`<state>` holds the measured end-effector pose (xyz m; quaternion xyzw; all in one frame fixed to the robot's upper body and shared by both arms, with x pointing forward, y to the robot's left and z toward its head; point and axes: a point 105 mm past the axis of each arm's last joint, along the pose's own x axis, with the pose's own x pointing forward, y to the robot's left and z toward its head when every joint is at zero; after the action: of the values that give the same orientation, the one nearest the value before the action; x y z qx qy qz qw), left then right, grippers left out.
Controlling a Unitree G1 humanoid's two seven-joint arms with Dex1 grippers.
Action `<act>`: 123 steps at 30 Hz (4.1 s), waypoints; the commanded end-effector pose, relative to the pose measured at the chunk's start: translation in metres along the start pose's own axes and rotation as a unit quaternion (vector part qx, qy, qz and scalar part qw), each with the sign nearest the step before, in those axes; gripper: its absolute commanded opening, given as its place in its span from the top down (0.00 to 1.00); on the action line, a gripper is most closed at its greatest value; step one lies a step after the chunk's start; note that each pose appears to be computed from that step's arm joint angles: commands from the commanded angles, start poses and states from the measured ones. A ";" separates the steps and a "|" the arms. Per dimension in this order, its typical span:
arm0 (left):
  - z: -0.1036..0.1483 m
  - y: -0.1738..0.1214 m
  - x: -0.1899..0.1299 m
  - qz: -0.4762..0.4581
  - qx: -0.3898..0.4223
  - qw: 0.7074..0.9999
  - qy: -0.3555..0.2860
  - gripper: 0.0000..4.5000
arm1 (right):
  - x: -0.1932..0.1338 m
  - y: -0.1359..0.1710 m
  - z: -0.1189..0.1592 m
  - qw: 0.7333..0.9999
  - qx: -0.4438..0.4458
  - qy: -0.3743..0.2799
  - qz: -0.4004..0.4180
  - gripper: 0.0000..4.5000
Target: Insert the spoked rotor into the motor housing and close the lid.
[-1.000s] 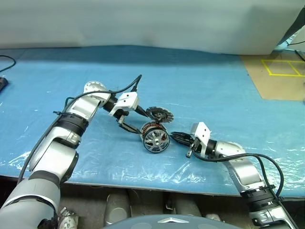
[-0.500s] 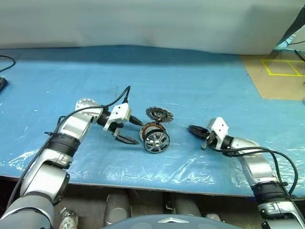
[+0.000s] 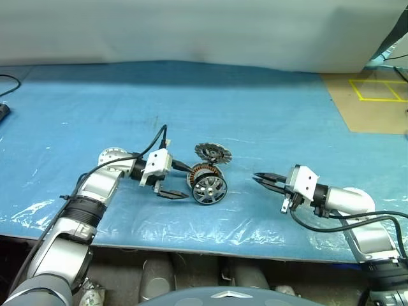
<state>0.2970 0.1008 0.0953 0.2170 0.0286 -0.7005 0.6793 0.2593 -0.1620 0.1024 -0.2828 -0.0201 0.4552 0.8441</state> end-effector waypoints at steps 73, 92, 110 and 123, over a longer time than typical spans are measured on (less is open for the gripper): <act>0.032 0.033 0.001 0.120 0.006 0.989 -0.085 0.14 | 0.010 -0.016 -0.009 0.979 0.190 -0.060 -0.034 0.00; 0.092 0.004 -0.001 0.005 0.040 0.997 -0.072 0.14 | 0.024 -0.008 -0.019 0.979 0.189 -0.053 -0.049 0.00; 0.041 0.025 0.034 0.008 0.047 0.999 0.000 0.14 | 0.009 0.009 -0.025 0.985 0.163 -0.046 0.018 0.00; 0.048 0.032 0.038 0.016 0.054 0.998 -0.033 0.14 | 0.020 0.010 -0.020 0.985 0.166 -0.045 -0.005 0.00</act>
<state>0.3125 0.0476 0.1184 0.2242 -0.0075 -0.7002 0.6777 0.2680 -0.1553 0.0669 -0.1093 0.0341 0.4614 0.8798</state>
